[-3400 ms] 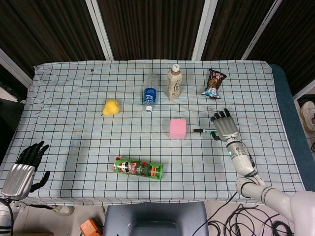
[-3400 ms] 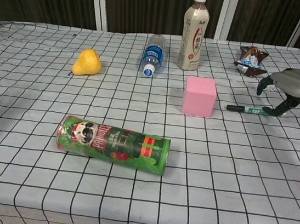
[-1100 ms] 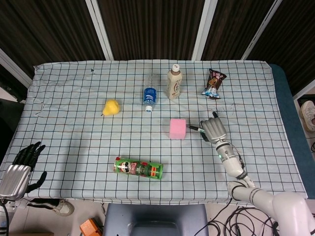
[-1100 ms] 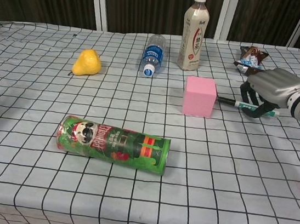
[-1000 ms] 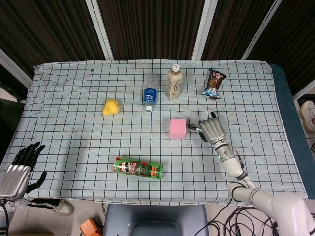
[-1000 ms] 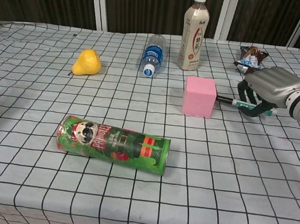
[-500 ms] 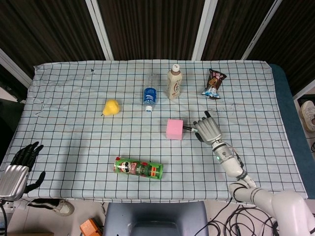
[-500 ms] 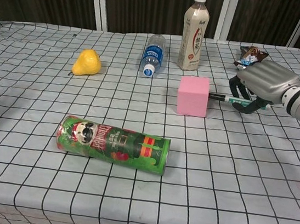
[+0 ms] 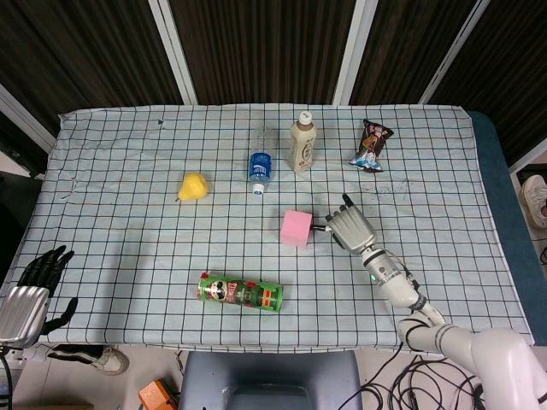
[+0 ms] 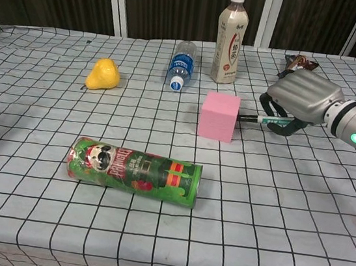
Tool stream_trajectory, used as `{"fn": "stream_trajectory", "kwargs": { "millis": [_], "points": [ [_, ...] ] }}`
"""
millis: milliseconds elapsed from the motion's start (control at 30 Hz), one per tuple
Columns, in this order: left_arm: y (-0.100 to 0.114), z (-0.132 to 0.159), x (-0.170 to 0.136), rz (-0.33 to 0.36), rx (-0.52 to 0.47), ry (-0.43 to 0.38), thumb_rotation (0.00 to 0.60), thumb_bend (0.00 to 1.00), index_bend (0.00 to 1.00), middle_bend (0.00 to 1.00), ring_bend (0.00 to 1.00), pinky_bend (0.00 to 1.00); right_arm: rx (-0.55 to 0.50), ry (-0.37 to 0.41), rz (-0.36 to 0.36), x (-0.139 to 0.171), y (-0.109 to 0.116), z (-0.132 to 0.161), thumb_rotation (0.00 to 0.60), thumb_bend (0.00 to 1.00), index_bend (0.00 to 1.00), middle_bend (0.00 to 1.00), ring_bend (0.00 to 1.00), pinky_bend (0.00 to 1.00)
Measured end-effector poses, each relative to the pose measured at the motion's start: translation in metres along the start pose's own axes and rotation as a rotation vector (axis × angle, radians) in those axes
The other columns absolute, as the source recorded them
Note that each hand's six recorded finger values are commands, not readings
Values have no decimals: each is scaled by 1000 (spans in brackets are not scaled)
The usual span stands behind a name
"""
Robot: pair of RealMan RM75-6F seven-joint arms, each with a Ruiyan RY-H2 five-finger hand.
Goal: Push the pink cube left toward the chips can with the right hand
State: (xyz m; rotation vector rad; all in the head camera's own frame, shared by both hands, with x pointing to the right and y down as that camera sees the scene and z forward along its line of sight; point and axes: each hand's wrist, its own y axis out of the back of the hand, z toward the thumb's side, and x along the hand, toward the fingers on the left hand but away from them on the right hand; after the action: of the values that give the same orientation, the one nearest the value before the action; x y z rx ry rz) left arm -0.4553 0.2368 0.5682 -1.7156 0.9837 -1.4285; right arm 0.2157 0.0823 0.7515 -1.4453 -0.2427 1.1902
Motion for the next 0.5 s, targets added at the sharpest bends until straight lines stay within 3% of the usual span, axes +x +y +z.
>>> {"fn": "stream_trajectory", "kwargs": {
  "millis": [500],
  "points": [
    [5, -4, -2, 12, -19, 3, 600, 401, 0, 0, 0, 118, -41, 27, -39, -37, 28, 55, 600, 566, 964, 722, 577, 313]
  ]
}}
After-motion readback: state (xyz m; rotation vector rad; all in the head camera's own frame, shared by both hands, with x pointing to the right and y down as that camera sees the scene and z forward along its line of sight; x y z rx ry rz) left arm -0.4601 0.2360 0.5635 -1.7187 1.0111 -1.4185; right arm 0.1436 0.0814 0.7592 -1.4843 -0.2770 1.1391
